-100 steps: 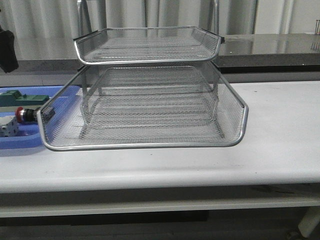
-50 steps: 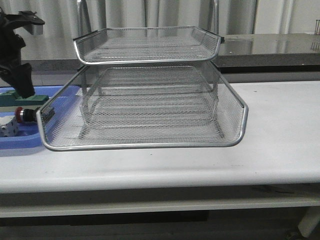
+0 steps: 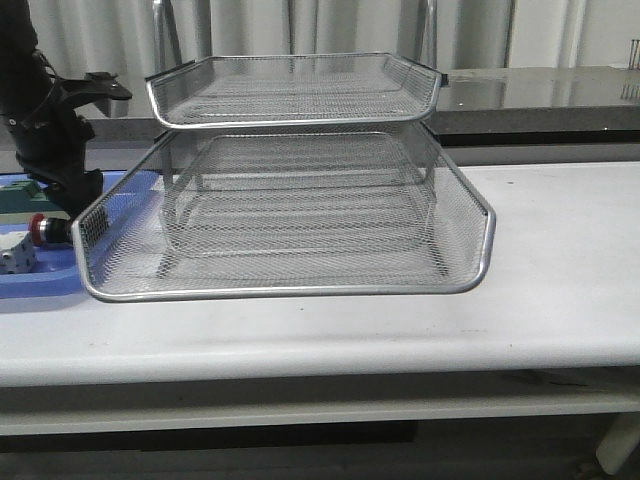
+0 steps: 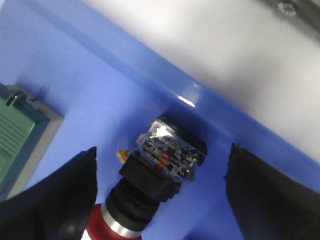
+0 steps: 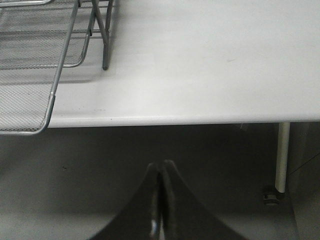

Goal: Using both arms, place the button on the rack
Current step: 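Lower the left gripper onto the red push-button switch and grasp it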

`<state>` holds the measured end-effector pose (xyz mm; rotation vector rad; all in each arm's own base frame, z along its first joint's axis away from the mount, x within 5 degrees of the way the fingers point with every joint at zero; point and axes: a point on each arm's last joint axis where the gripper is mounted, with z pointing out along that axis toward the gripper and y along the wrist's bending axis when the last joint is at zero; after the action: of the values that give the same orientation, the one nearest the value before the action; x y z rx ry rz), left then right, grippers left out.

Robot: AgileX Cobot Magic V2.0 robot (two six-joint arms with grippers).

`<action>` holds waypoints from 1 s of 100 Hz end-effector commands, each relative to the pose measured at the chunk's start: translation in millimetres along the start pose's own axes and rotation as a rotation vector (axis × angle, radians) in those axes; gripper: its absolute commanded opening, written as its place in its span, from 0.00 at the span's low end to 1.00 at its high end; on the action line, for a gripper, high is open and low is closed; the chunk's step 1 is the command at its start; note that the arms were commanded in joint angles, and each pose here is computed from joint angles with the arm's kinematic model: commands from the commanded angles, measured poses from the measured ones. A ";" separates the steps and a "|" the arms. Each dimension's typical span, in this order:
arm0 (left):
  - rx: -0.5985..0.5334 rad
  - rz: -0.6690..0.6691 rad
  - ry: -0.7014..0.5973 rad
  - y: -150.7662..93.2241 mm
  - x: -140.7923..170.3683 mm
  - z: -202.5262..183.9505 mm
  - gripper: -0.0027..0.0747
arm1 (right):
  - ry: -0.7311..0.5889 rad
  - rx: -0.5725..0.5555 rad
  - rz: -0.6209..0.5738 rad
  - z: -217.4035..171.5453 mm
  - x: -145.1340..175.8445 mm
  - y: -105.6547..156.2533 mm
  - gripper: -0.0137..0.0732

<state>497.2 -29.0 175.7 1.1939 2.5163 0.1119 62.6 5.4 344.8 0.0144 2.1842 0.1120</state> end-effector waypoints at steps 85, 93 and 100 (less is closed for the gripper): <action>-0.086 0.017 -0.033 13.3 -4.2 -8.8 0.70 | -0.089 0.006 -0.010 -6.0 -12.7 0.0 0.08; -0.086 0.017 -0.033 13.3 -4.2 -8.8 0.68 | -0.089 0.006 -0.010 -6.0 -12.7 0.0 0.08; -0.086 0.017 -0.033 13.3 -4.2 -8.8 0.61 | -0.089 0.006 -0.010 -6.0 -12.7 0.0 0.08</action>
<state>503.2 -24.2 151.6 1.2272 2.5385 0.1536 62.6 5.4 344.8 0.0148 2.1842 0.1122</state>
